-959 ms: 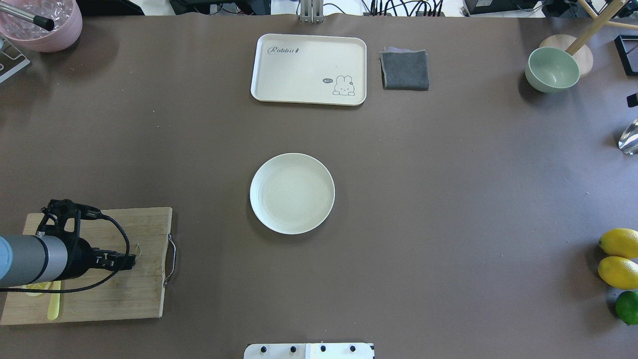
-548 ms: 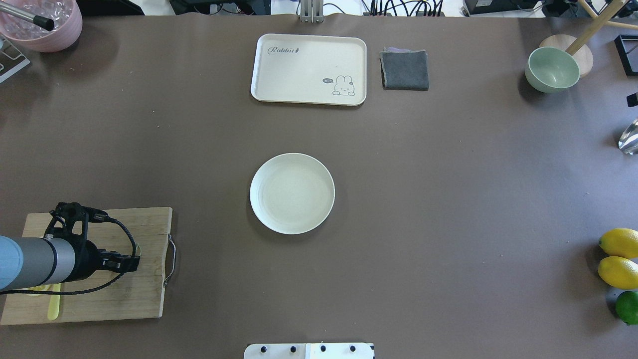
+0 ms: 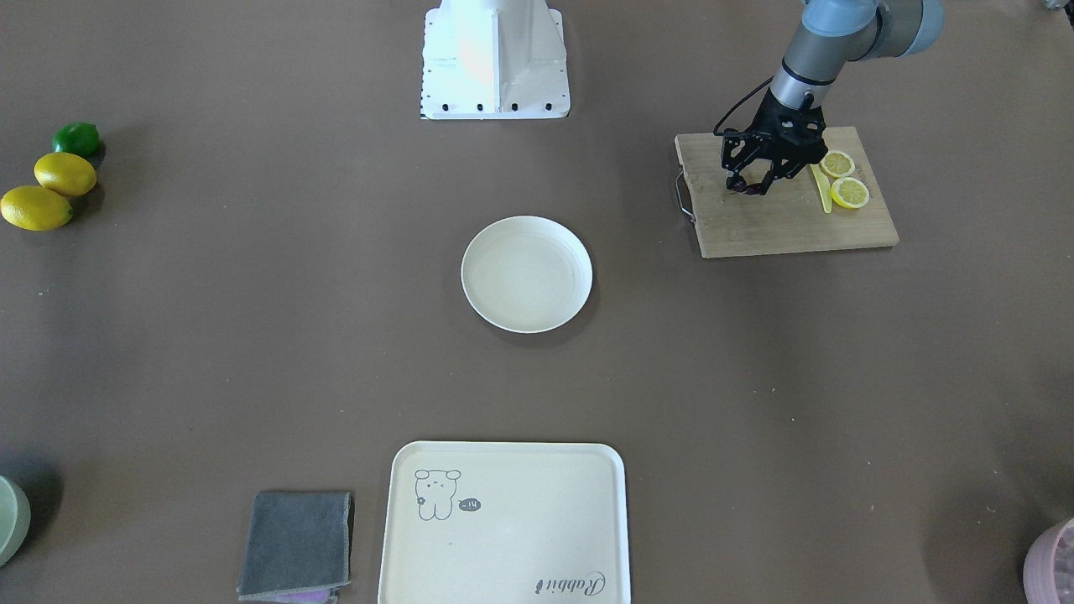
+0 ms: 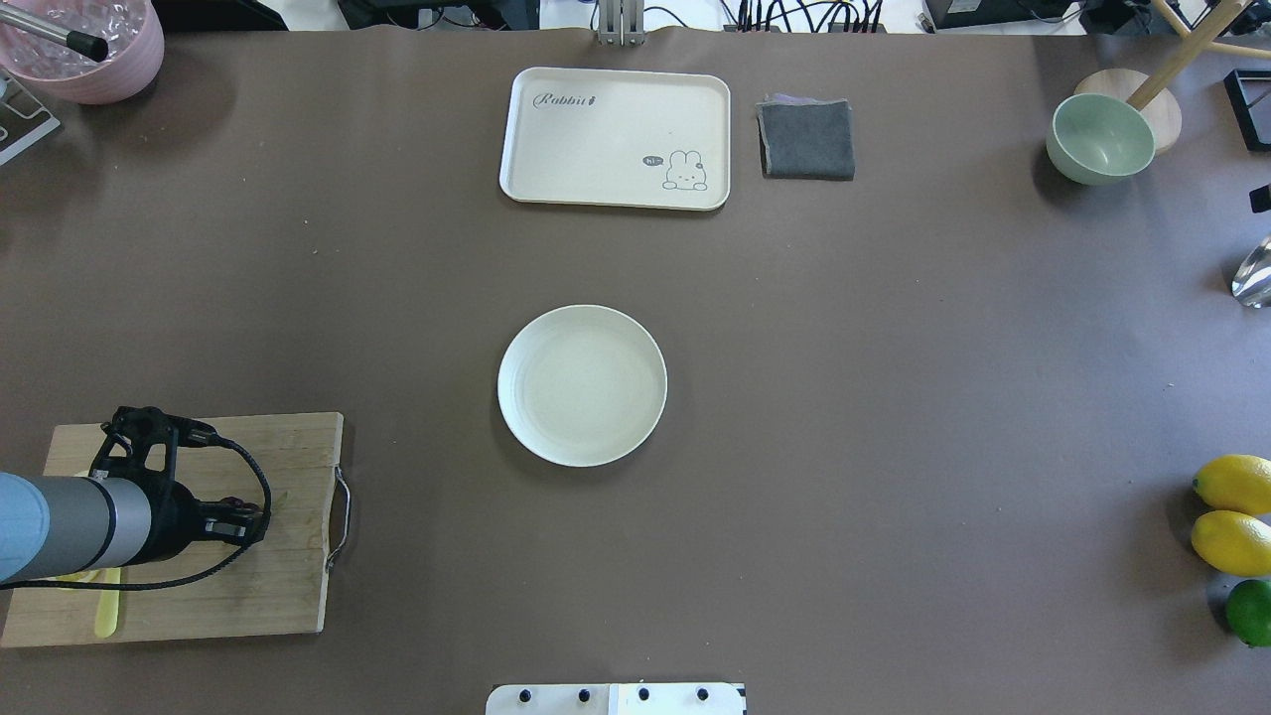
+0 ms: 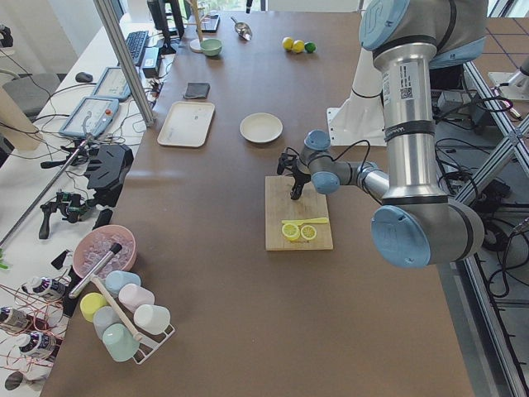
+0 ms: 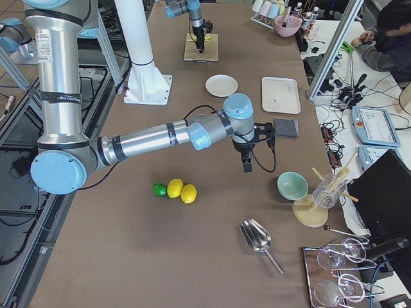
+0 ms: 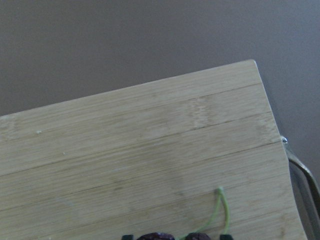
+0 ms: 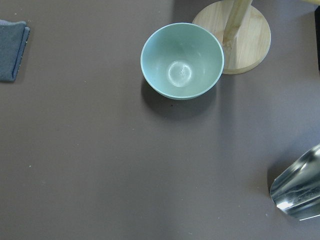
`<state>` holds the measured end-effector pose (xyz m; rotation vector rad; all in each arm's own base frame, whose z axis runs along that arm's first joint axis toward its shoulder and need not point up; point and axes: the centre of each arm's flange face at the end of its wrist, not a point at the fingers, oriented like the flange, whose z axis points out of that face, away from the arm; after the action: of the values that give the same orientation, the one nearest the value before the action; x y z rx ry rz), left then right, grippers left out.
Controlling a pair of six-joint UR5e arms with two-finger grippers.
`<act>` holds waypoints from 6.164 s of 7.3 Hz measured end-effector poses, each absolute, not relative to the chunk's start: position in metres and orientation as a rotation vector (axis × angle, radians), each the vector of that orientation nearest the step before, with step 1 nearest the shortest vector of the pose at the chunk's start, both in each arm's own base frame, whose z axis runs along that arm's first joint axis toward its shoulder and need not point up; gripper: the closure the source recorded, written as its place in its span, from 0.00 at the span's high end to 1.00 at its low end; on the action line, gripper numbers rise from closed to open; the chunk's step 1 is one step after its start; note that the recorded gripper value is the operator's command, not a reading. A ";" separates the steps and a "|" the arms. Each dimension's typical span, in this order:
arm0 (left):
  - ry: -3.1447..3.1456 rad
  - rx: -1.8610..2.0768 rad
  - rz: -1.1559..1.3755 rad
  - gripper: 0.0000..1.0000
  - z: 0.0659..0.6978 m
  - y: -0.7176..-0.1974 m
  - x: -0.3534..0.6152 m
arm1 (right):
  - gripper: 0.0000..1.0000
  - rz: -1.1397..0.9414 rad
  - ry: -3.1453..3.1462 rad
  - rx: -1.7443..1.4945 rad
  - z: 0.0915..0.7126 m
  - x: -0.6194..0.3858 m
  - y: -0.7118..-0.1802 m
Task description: Place red cherry on plate
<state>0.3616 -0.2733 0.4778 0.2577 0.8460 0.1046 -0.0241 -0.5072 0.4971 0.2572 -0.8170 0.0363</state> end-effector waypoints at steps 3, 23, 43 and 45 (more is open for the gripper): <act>0.874 0.272 0.097 0.15 0.462 -0.275 0.356 | 1.00 0.039 -0.817 0.257 0.498 -0.023 -0.507; 0.746 0.243 -0.030 0.98 0.213 -0.509 0.271 | 1.00 0.107 -0.739 0.110 0.611 0.019 -0.442; 0.843 0.023 0.058 0.98 0.643 -0.437 -0.084 | 1.00 -0.123 -0.711 -0.001 0.624 0.068 -0.424; 0.832 0.068 0.076 0.98 0.640 -0.439 -0.085 | 1.00 -0.122 -0.709 -0.002 0.624 0.067 -0.424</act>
<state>-0.0852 -0.4391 0.6397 0.0678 0.8320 0.0756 0.0674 -0.4241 0.6238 -0.0017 -0.7093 -0.1224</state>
